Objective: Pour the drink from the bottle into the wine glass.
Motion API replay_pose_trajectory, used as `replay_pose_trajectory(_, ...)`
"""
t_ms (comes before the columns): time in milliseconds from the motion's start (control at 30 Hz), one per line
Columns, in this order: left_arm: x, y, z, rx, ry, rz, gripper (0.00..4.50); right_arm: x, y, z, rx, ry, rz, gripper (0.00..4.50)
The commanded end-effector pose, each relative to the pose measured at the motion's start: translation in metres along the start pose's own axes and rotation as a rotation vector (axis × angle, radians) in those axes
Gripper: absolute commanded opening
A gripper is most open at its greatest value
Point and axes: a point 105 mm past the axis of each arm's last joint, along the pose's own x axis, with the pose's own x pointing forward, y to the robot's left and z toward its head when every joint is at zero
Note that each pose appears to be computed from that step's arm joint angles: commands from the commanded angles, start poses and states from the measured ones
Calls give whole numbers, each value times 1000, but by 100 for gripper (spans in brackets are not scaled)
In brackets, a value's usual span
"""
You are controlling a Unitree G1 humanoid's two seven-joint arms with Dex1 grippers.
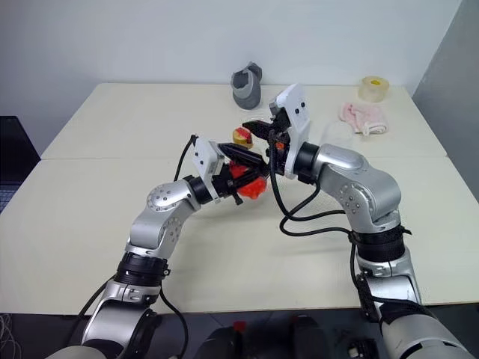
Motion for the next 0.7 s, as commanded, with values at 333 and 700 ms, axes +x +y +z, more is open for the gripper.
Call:
replay_pose_trajectory(333,1,-1,17,47,-55,-7,103,4,2,20,-69,-59,4,122)
replay_pose_trajectory(700,-8,-18,13,30,-45,-49,103,-14,-16,34,-180,14,28,122)
